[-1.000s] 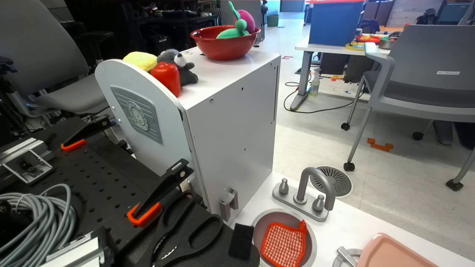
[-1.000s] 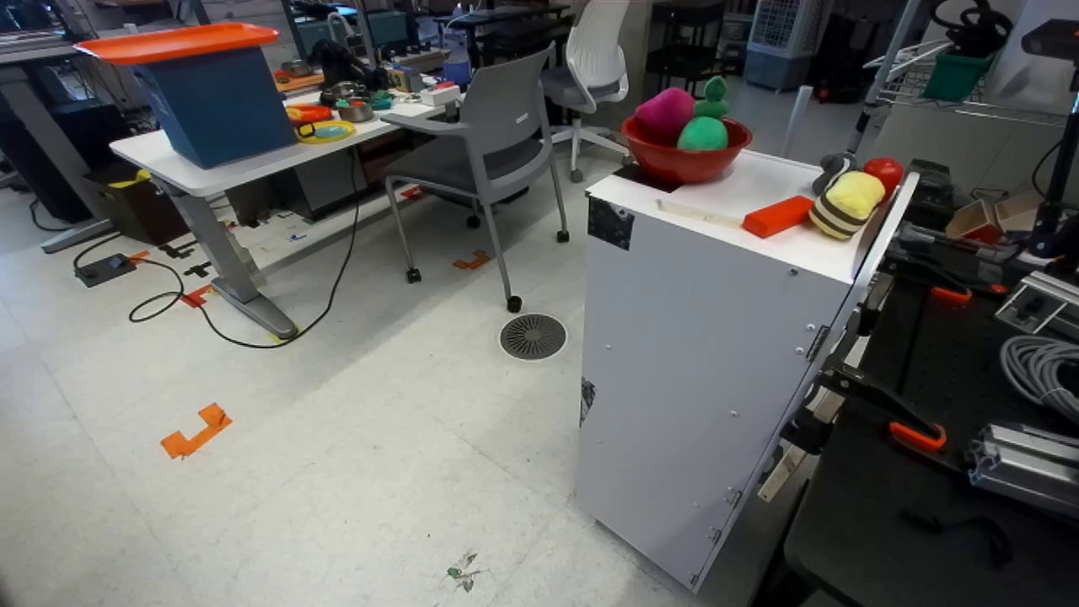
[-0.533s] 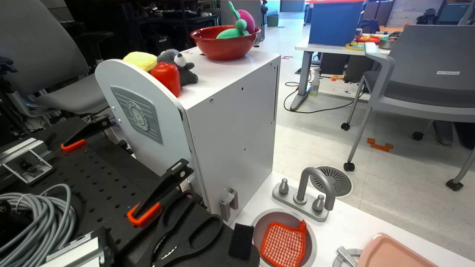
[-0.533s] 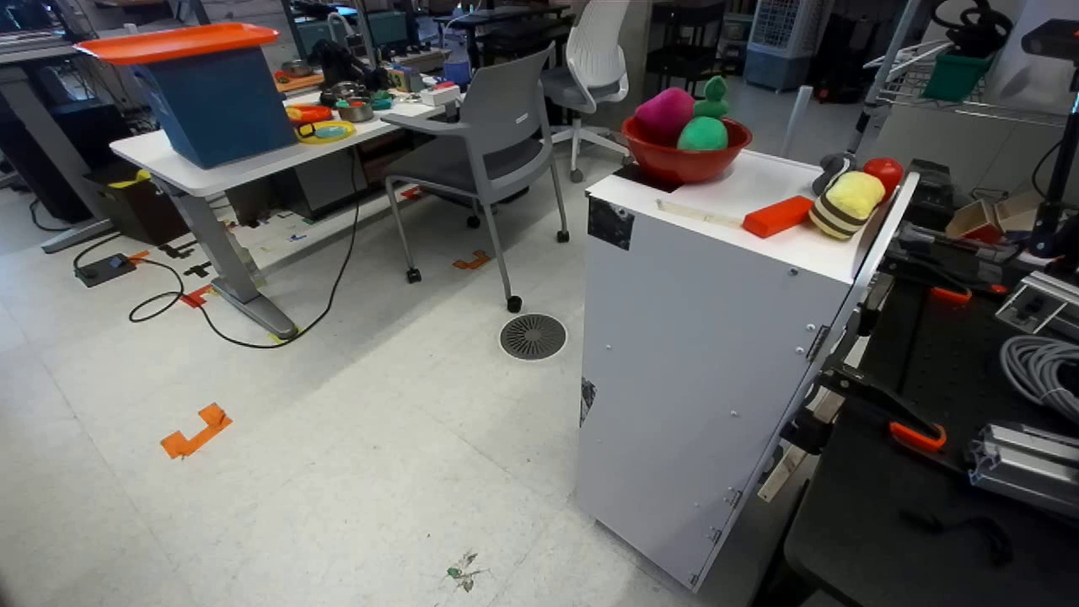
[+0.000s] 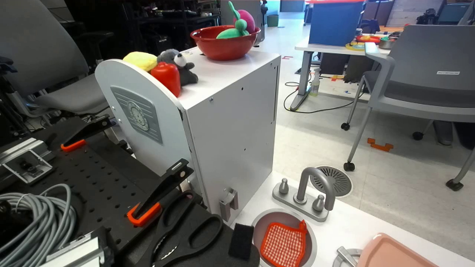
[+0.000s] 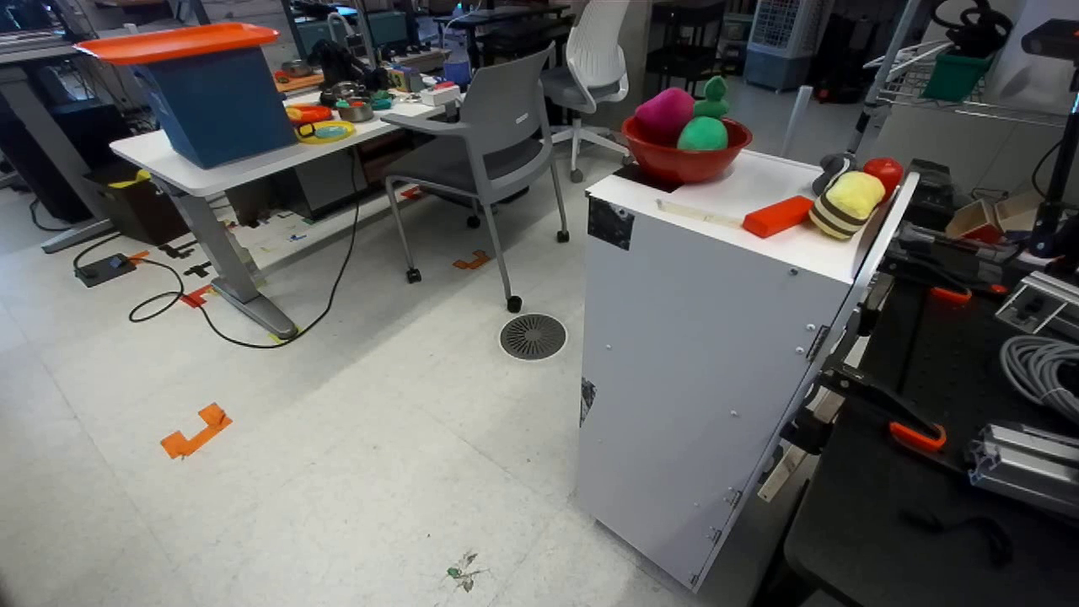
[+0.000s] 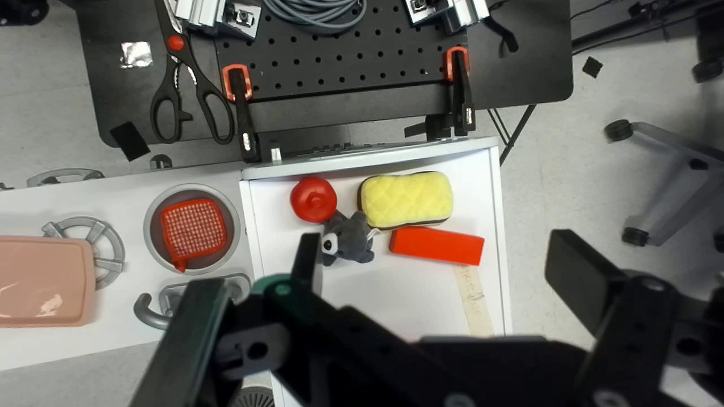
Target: Pick the yellow object and put it in the bowl
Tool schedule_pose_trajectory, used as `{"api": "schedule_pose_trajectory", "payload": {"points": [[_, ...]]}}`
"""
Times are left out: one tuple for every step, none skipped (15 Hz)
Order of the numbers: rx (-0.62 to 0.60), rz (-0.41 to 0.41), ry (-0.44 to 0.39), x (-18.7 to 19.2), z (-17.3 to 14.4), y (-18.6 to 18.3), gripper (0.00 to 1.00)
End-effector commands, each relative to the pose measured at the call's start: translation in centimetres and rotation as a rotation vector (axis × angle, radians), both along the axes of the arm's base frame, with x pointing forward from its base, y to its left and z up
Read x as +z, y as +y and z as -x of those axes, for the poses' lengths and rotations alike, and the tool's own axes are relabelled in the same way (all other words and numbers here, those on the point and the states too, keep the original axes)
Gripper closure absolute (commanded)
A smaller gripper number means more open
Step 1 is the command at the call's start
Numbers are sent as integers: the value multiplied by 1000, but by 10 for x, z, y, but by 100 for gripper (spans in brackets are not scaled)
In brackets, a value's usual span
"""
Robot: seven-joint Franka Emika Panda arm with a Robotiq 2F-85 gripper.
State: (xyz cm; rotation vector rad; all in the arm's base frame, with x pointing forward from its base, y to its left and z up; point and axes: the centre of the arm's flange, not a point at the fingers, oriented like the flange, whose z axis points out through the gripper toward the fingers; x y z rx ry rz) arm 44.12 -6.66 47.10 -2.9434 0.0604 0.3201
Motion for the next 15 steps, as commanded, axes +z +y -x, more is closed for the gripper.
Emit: {"api": "schedule_pose_trajectory", "payload": {"points": [[5, -2, 3, 0, -2, 0, 0], [7, 5, 14, 1, -5, -1, 0], [3, 11, 26, 1, -9, -3, 0], [5, 9, 33, 2, -12, -3, 0], [12, 5, 41, 2, -18, -5, 0], [10, 6, 52, 1, -23, -5, 0], [8, 20, 67, 1, -30, -4, 0], [6, 32, 78, 0, -36, -3, 0], [7, 42, 88, 0, -41, 0, 0], [28, 39, 96, -1, -47, 6, 0], [42, 42, 101, -3, -51, 13, 0], [52, 53, 115, -5, -54, 20, 0], [45, 88, 138, -10, -57, 28, 0], [33, 145, 164, -15, -60, 38, 0], [43, 177, 190, -20, -61, 46, 0]]}}
